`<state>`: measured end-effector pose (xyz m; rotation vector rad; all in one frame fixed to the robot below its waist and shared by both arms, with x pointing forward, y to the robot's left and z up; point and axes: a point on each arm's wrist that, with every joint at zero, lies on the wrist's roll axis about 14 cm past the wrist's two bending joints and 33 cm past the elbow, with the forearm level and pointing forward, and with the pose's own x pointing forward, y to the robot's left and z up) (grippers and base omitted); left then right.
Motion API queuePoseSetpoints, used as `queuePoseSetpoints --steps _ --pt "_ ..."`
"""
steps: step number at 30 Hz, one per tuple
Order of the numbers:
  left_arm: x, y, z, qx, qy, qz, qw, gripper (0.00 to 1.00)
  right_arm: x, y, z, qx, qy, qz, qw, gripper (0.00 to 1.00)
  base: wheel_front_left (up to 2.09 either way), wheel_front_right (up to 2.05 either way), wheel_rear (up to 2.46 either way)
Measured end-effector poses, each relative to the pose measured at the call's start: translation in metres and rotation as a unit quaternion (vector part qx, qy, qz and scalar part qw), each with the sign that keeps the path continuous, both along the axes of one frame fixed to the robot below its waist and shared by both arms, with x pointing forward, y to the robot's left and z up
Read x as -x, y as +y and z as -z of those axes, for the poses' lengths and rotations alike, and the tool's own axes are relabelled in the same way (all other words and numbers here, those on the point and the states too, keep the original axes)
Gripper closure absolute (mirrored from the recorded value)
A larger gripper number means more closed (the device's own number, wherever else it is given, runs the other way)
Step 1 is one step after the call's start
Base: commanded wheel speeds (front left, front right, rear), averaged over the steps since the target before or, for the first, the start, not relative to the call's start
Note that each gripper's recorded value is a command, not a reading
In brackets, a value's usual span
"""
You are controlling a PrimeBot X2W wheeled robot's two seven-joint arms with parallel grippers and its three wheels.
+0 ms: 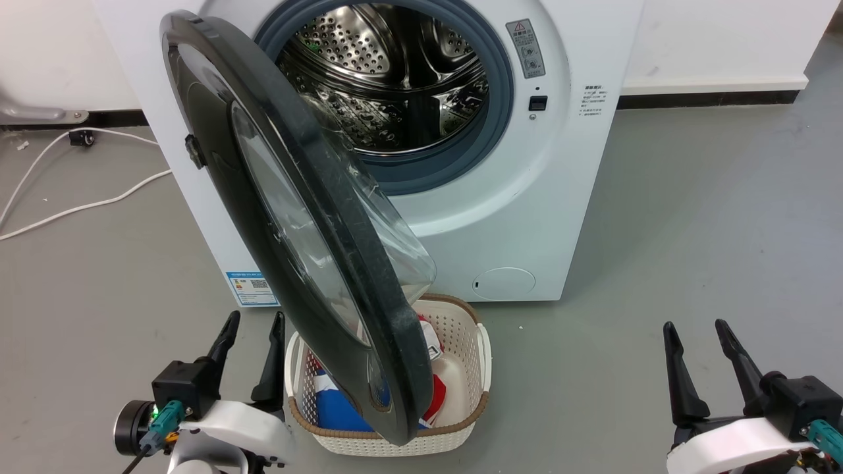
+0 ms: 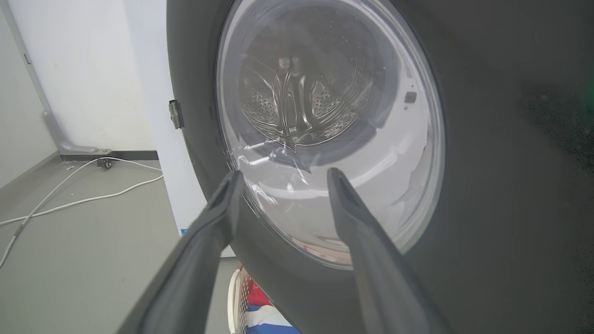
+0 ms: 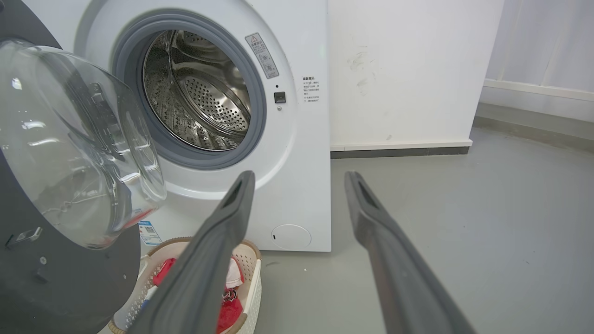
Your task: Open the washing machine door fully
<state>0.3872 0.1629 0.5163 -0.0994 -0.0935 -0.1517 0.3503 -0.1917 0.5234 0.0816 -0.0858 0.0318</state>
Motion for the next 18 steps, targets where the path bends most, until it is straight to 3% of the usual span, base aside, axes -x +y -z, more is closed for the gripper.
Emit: queuePoseSetpoints --steps 1,10,18 --pt "0.000 0.000 0.000 0.000 0.000 0.000 1.000 1.00 0.000 0.000 0.000 0.000 0.000 0.000 1.000 0.00 0.00 0.00 0.00" --pt "-0.003 0.003 -0.028 0.004 -0.043 -0.009 0.999 1.00 -0.001 0.001 0.001 -0.001 0.002 -0.002 1.000 0.00 0.00 0.00 0.00" --pt "0.000 -0.001 -0.123 0.021 -0.188 -0.008 0.982 1.00 -0.002 0.001 0.002 -0.005 0.002 -0.002 1.000 0.00 0.00 0.00 0.00"
